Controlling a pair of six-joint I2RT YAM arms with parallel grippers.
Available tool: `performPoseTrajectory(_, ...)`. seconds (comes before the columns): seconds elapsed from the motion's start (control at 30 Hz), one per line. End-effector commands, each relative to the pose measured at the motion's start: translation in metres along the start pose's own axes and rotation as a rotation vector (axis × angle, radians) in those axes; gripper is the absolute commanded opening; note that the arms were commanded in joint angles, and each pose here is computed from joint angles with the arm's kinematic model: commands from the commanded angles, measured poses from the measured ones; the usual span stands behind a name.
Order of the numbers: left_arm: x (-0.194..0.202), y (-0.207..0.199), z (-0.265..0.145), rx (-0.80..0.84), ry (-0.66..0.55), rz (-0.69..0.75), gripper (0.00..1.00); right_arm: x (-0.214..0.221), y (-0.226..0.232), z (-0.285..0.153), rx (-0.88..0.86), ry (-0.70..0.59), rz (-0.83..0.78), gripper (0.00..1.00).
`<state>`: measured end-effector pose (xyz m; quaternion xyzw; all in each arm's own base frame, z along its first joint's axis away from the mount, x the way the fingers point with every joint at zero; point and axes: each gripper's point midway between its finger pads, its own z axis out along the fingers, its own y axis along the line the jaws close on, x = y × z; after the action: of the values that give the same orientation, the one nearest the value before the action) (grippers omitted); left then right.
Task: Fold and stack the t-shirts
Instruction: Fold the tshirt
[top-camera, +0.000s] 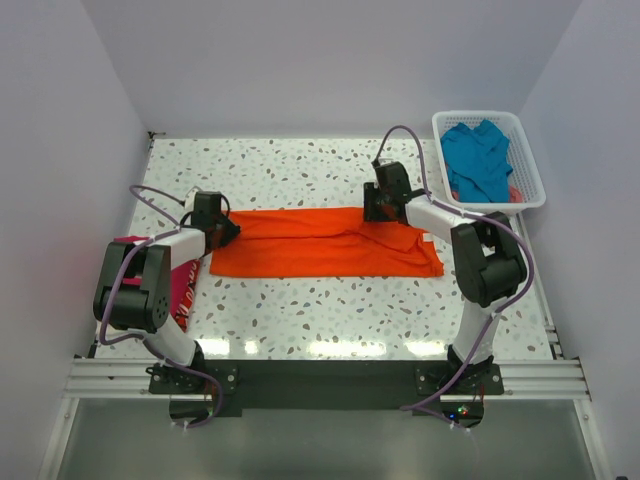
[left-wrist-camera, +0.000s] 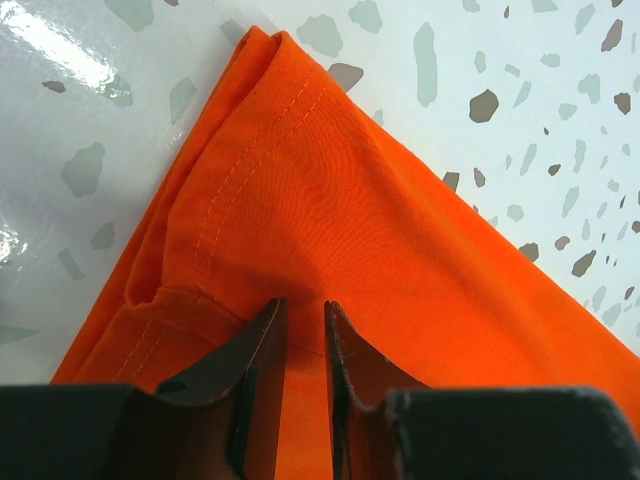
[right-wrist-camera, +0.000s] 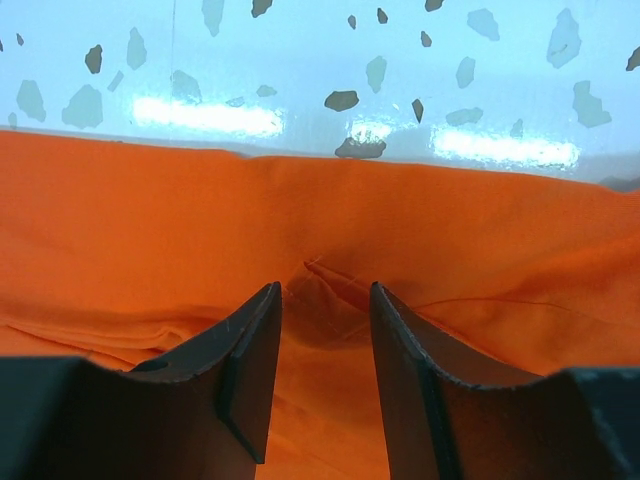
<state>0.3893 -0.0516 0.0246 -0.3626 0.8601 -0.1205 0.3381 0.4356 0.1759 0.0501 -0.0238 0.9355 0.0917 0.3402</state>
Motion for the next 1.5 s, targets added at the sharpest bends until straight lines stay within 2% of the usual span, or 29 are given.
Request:
performPoseTrajectory(0.0, -0.013, -0.013, -0.002, 0.05, -0.039, -0.012, 0.26, -0.005, 0.005, 0.0, -0.021, -0.017, 0.008, 0.44)
performPoseTrajectory(0.17, -0.014, -0.014, -0.002, 0.054, -0.038, -0.017, 0.26, -0.007, 0.004, -0.002, -0.015, -0.019, 0.01, 0.33)
performPoseTrajectory(0.3, -0.014, -0.013, -0.001, 0.053, -0.038, -0.016, 0.26, -0.007, 0.005, -0.005, -0.023, -0.026, 0.023, 0.15)
performPoseTrajectory(0.5, -0.013, -0.011, -0.002, 0.052, -0.039, -0.017, 0.26, -0.004, 0.005, -0.011, -0.027, -0.029, 0.034, 0.0)
performPoseTrajectory(1.07, -0.014, -0.011, -0.002, 0.06, -0.037, -0.026, 0.26, 0.001, 0.013, -0.058, -0.102, -0.103, 0.073, 0.0)
performPoseTrajectory(1.23, -0.014, -0.011, -0.002, 0.061, -0.035, -0.027, 0.26, 0.016, 0.021, -0.073, -0.131, -0.114, 0.075, 0.0)
performPoseTrajectory(1.47, -0.014, -0.011, -0.003, 0.067, -0.036, -0.032, 0.26, 0.055, 0.055, -0.092, -0.186, -0.117, 0.032, 0.0)
